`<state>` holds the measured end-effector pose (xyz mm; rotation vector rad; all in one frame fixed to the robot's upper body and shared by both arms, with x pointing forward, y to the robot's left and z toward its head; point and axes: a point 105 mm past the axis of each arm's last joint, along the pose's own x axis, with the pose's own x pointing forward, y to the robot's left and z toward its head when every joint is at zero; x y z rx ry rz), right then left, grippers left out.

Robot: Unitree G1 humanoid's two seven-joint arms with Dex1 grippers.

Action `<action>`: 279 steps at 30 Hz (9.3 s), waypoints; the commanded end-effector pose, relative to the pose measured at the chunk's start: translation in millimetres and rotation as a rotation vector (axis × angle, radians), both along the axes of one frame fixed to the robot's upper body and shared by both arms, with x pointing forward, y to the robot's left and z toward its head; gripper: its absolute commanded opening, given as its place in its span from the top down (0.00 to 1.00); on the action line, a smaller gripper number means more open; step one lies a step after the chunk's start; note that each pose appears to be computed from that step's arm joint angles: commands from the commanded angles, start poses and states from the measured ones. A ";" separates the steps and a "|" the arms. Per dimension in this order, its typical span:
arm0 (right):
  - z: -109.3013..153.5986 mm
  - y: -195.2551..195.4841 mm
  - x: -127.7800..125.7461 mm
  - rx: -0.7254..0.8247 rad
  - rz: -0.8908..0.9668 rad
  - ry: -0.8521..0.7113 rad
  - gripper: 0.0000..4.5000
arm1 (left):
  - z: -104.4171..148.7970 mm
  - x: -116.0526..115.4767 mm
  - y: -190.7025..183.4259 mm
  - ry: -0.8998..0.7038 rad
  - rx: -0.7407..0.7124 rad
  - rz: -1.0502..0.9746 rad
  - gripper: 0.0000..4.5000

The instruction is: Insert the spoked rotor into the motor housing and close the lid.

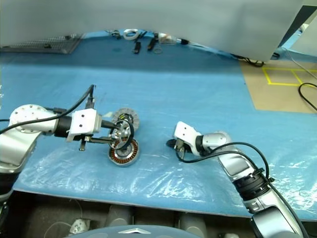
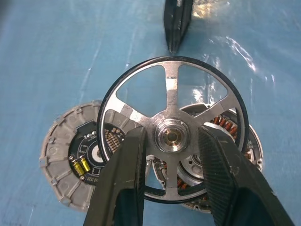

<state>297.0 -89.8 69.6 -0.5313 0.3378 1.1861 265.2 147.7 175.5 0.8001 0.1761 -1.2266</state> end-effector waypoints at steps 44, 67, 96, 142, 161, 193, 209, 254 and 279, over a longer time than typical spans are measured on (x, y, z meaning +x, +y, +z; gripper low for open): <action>74.5 21.7 -6.1 0.206 0.138 0.040 1.00 | -53.6 -26.9 17.9 0.121 -0.289 0.240 0.71; 65.1 17.3 -2.6 0.182 0.102 0.020 1.00 | -66.9 -22.4 22.1 0.131 -0.218 0.239 0.71; 69.0 21.6 -1.1 0.182 0.085 0.017 1.00 | 2.6 -2.7 13.5 0.062 -0.470 0.234 0.28; 58.0 18.8 0.0 0.178 0.052 0.018 1.00 | -43.2 0.1 14.8 0.031 0.024 -0.029 0.28; 52.0 14.0 -2.3 0.193 -0.007 0.012 1.00 | -60.8 18.2 4.9 0.043 0.120 -0.121 0.28; 56.9 13.3 1.9 0.183 0.015 0.007 1.00 | -31.7 11.4 -16.1 -0.036 -0.090 -0.137 0.62; 88.6 30.8 -7.3 0.305 0.139 0.106 1.00 | 2.1 -0.5 12.1 -0.062 -0.258 0.102 0.62; 38.1 124.8 1.7 0.232 0.352 0.202 1.00 | -3.2 -27.2 28.2 -0.033 -0.420 0.411 0.62; 48.6 122.9 0.9 0.393 0.339 0.339 1.00 | -7.0 -19.8 17.6 -0.046 -0.422 0.373 0.62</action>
